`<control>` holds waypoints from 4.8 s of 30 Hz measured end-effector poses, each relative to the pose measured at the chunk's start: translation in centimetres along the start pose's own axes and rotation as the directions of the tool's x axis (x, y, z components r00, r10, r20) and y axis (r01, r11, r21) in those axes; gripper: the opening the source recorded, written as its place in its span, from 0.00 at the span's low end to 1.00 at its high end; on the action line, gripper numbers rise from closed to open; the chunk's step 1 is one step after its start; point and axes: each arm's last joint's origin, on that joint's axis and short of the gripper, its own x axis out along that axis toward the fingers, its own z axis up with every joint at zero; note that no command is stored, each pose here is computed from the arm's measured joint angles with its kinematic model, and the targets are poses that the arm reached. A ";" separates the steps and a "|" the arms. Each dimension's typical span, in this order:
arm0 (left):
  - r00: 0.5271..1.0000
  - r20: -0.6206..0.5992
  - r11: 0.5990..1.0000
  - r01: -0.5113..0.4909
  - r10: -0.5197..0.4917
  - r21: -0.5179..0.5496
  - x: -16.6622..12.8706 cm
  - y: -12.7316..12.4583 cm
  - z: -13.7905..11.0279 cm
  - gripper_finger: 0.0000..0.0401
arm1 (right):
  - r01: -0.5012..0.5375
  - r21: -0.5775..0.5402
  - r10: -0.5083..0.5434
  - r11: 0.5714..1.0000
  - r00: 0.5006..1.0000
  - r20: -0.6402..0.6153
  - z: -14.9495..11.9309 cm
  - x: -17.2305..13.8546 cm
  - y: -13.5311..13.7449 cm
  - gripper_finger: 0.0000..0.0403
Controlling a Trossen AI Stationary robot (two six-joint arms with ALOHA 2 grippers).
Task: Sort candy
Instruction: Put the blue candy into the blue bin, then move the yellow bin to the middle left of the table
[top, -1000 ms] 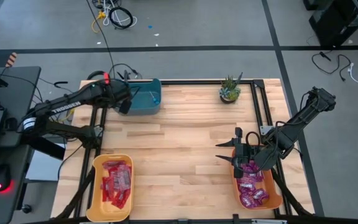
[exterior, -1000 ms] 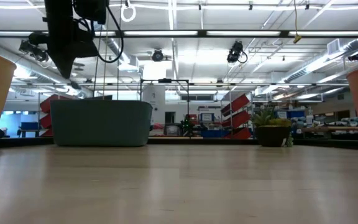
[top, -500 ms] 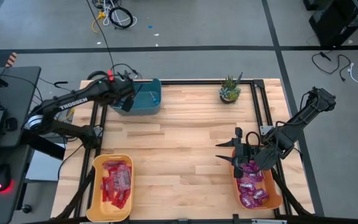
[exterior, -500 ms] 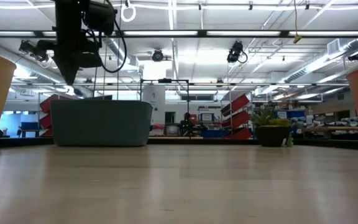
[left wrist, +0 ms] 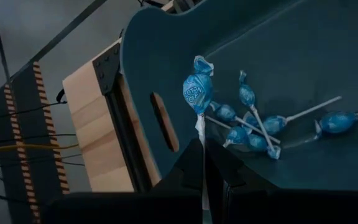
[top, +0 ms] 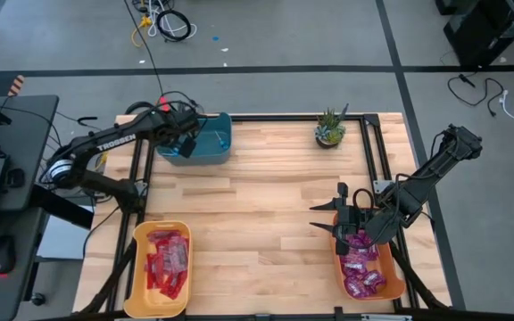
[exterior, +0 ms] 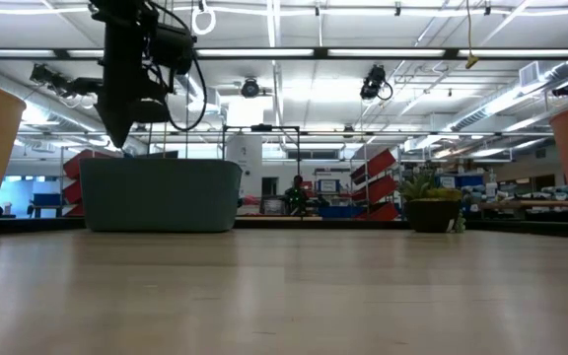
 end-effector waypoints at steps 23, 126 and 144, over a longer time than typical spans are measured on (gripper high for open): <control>0.993 -0.117 0.995 -0.022 0.034 0.100 3.1 -2.4 1.1 0.00 | 0.000 0.000 0.000 1.000 1.000 0.000 0.0 0.0 0.0 0.42; 0.830 -0.205 0.711 0.552 -0.519 0.435 -19.1 -10.6 -25.2 0.12 | 0.065 0.029 -0.064 0.997 0.998 -0.024 -0.3 1.3 -0.1 0.42; 0.932 -0.136 0.806 0.359 -0.336 0.470 -15.6 -10.6 -25.8 0.00 | 0.064 0.029 -0.064 0.998 0.998 -0.023 -0.3 1.3 -0.1 0.42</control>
